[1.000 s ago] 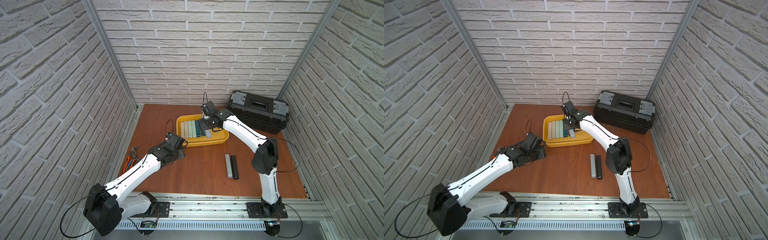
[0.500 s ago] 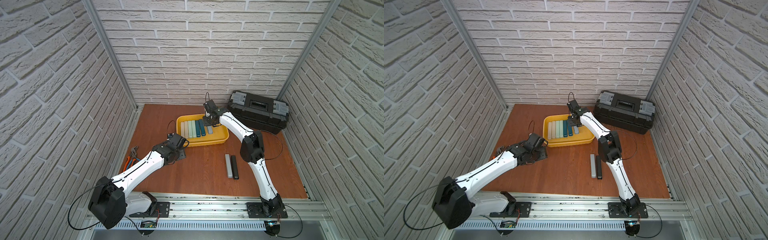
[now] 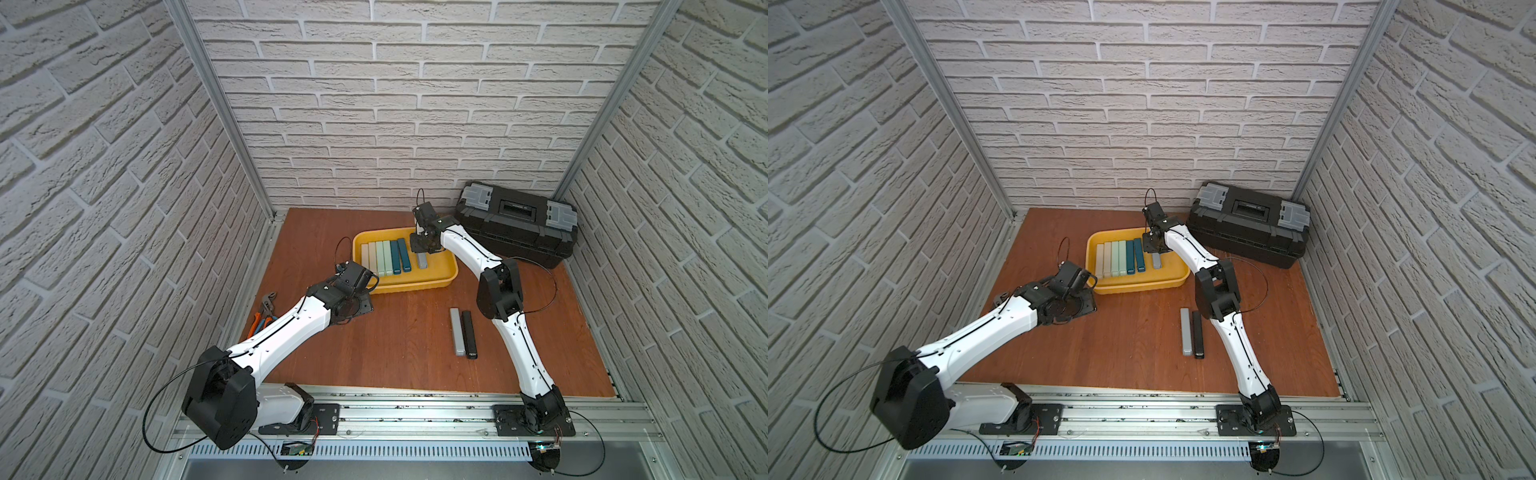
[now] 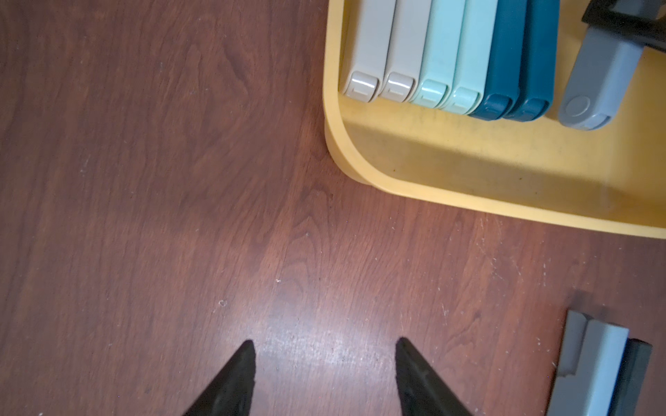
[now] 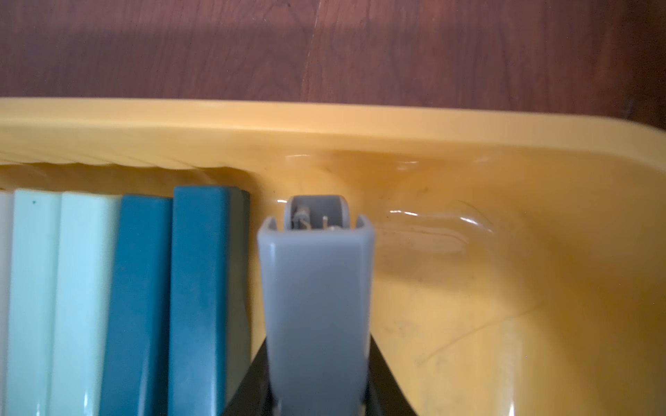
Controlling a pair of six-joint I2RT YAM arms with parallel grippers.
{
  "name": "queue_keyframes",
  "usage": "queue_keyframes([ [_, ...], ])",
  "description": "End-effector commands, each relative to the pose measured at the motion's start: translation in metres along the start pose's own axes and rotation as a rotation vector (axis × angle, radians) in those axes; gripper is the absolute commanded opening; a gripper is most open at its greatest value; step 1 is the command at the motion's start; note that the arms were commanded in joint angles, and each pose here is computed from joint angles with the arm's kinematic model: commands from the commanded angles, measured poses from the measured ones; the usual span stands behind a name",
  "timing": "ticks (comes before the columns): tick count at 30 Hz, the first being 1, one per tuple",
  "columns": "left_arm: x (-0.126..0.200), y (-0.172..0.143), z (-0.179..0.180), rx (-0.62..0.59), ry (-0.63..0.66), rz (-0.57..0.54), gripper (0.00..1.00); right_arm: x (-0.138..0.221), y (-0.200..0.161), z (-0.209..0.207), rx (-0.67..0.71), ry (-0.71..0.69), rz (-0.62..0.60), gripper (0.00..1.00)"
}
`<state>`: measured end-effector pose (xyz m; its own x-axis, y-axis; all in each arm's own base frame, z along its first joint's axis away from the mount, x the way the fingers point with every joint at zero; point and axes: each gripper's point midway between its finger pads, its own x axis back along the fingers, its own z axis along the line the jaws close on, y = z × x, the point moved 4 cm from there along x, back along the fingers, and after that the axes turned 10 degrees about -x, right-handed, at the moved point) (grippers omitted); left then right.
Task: Put the pruning pliers into the storage box
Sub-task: Place the pruning pliers in the storage box.
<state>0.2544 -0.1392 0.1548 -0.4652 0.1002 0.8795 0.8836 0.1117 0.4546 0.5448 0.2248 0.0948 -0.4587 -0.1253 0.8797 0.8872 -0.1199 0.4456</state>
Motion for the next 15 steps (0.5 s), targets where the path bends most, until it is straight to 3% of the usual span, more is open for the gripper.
queue_keyframes([
  [1, 0.003, 0.006, -0.001, 0.009, -0.002, -0.001, 0.62, -0.004, 0.009, 0.010, -0.028, 0.044, -0.037, 0.15],
  [15, 0.005, 0.003, 0.003, 0.018, 0.009, -0.002, 0.62, -0.034, 0.000, 0.014, -0.093, 0.077, -0.010, 0.16],
])
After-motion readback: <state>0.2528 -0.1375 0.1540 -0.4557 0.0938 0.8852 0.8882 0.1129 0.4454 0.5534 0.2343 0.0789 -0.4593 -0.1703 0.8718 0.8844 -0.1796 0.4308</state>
